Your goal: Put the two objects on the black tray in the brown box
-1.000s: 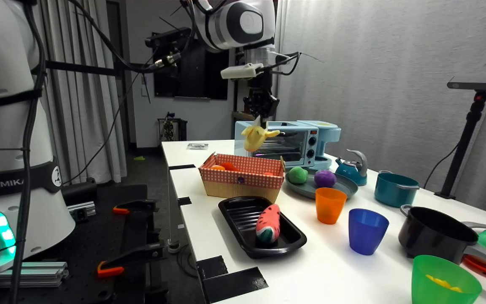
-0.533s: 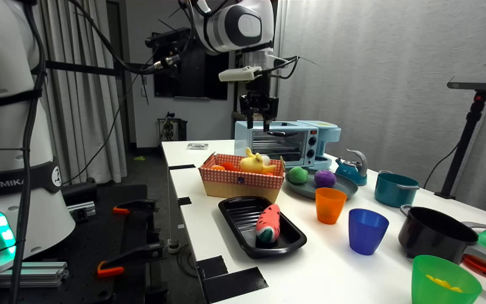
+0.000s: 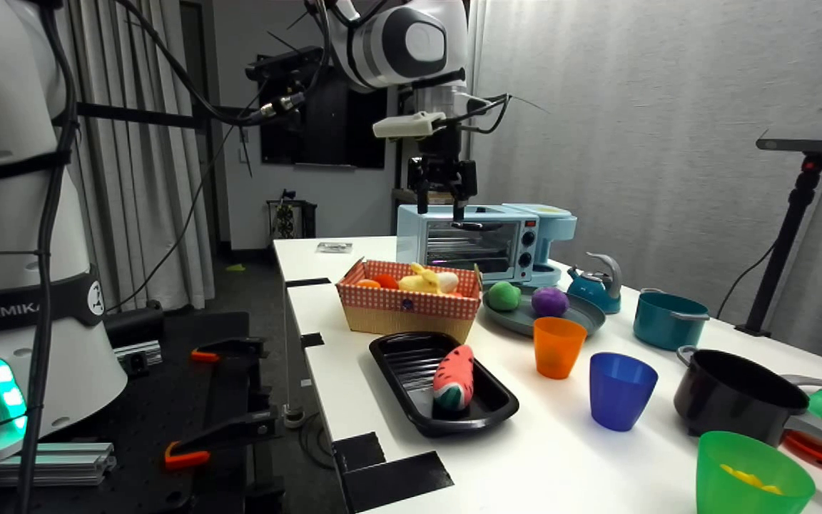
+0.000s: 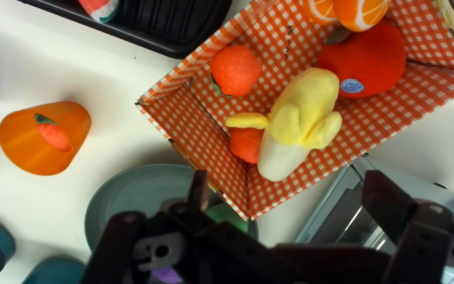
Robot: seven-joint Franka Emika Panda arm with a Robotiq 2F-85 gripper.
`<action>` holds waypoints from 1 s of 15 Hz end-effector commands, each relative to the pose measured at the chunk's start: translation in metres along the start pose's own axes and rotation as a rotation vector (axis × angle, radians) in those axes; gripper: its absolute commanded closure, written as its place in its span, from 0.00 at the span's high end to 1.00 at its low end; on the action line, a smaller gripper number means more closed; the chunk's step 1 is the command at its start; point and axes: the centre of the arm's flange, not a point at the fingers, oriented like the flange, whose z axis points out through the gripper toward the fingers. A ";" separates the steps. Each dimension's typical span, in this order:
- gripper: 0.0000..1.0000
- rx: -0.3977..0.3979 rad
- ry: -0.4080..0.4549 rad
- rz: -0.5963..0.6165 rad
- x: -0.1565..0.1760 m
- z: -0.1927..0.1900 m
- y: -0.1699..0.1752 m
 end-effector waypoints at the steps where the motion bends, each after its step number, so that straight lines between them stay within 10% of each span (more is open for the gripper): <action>1: 1.00 0.012 -0.007 0.032 -0.011 -0.008 0.018; 15: 1.00 0.016 -0.065 0.240 -0.069 0.015 0.101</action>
